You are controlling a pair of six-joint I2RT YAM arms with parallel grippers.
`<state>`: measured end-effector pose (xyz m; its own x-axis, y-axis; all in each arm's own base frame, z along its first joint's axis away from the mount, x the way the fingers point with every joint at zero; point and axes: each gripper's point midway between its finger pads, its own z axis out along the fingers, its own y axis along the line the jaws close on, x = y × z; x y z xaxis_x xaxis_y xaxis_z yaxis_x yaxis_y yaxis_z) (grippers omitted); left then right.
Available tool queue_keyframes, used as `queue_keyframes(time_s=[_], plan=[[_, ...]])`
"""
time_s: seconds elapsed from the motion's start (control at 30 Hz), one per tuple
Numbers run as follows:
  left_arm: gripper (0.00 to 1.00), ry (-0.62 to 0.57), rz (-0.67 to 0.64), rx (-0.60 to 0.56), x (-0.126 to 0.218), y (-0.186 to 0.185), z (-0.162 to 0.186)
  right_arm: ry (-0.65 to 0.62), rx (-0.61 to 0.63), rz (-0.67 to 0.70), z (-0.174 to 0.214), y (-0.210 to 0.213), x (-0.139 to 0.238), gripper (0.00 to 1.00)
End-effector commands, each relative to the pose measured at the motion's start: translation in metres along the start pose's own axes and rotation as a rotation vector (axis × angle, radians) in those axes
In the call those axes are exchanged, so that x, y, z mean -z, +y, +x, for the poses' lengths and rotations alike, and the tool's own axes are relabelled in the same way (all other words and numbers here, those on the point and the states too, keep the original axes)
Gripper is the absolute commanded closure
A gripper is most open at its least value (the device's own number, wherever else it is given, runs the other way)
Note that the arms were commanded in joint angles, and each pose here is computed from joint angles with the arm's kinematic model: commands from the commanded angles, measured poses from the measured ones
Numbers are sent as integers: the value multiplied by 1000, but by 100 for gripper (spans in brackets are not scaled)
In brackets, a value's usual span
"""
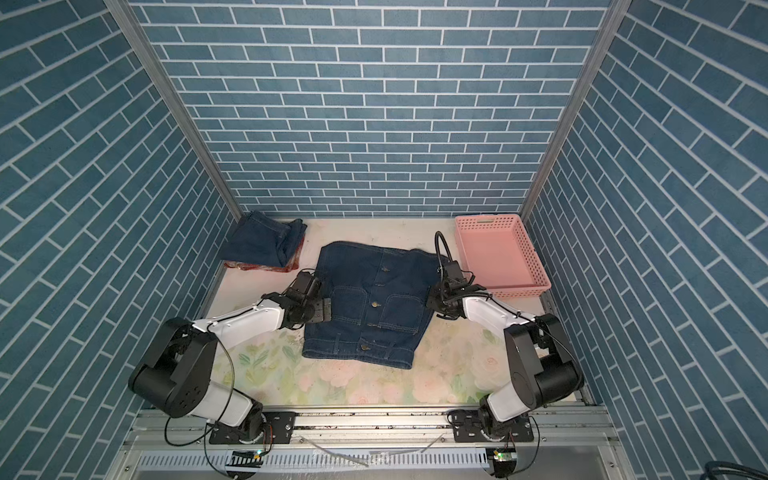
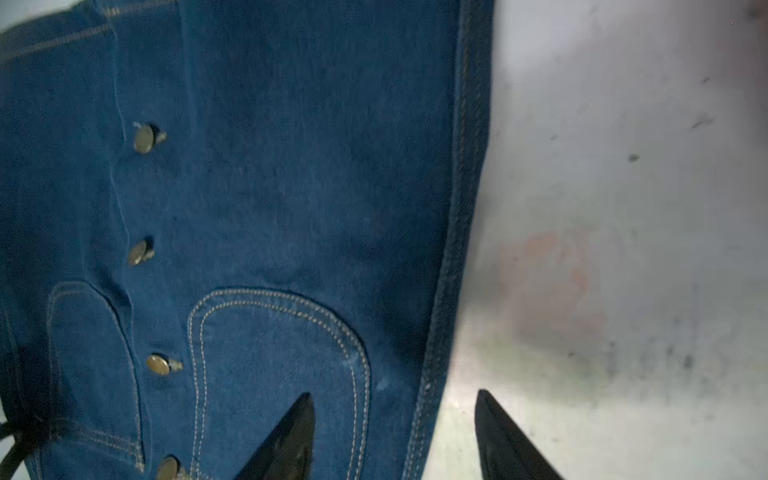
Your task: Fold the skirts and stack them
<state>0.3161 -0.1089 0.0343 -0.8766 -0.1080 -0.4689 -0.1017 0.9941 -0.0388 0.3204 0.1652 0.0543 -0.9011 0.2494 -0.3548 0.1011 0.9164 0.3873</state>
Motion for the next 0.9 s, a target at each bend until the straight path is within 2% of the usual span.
queue_keyframes(time_s=[0.0, 0.1, 0.17, 0.23, 0.27, 0.3, 0.53, 0.7, 0.87], plan=[[2, -23, 19, -13, -5, -7, -13, 42, -64, -9, 18, 3, -15, 43], [3, -19, 23, -11, -11, -10, -14, 55, -65, 8, 23, 2, -24, 55], [4, -13, 19, -19, -14, -10, -13, 60, -66, 13, 24, 1, -26, 69], [5, -10, 17, -20, -16, -10, -13, 52, -61, 17, 22, 1, -24, 92], [6, -7, 14, -20, -17, -9, -12, 51, -57, 25, 21, 0, -22, 96], [6, -4, 12, -18, -18, -8, -11, 47, -47, 30, 20, 0, -19, 95], [7, -3, 28, -11, -18, -6, -6, 15, -23, 117, 22, -19, 2, 67], [7, -5, 33, -10, -17, -5, -4, 21, -30, 132, 28, -25, 1, 57], [7, -4, 34, -13, -18, -4, -2, 20, -27, 131, 23, -22, -8, 55]])
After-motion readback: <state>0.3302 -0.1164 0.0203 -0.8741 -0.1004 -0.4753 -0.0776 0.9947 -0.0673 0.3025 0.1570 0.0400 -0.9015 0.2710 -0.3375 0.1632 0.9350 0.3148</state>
